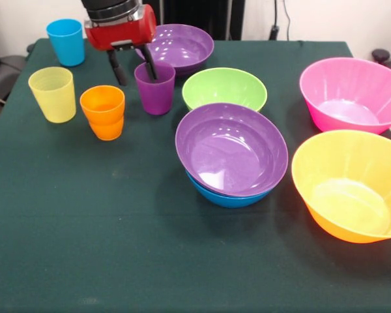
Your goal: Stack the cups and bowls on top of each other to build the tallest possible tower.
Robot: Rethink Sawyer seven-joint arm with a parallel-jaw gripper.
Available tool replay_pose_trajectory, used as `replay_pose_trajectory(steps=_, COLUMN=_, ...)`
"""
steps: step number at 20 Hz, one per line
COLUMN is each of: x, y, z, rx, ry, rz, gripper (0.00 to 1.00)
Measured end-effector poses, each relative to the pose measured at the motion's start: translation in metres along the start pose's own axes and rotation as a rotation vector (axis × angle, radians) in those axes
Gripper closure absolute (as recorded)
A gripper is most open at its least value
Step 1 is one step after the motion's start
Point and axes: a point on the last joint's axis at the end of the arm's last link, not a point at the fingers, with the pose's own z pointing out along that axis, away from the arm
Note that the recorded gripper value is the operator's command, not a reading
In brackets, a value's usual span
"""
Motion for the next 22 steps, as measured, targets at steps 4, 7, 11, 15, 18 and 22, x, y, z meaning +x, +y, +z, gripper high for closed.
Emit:
replay_pose_trajectory(steps=4, x=-0.003, y=-0.001, z=-0.006, rx=0.024, ry=0.01, rz=-0.02, gripper=0.0)
replay_pose_trajectory(steps=7, x=-0.005, y=-0.003, z=-0.008, rx=0.041, ry=0.009, rz=-0.031, gripper=0.0)
replay_pose_trajectory(steps=11, x=-0.007, y=-0.003, z=-0.009, rx=0.069, ry=0.002, rz=-0.057, gripper=0.0)
replay_pose_trajectory(steps=15, x=-0.011, y=0.0, z=-0.006, rx=0.088, ry=-0.003, rz=-0.084, gripper=0.0)
replay_pose_trajectory(steps=18, x=-0.013, y=0.001, z=-0.005, rx=0.099, ry=-0.006, rz=-0.096, gripper=0.0)
replay_pose_trajectory(steps=22, x=-0.014, y=-0.001, z=-0.003, rx=0.117, ry=-0.006, rz=-0.108, gripper=0.0)
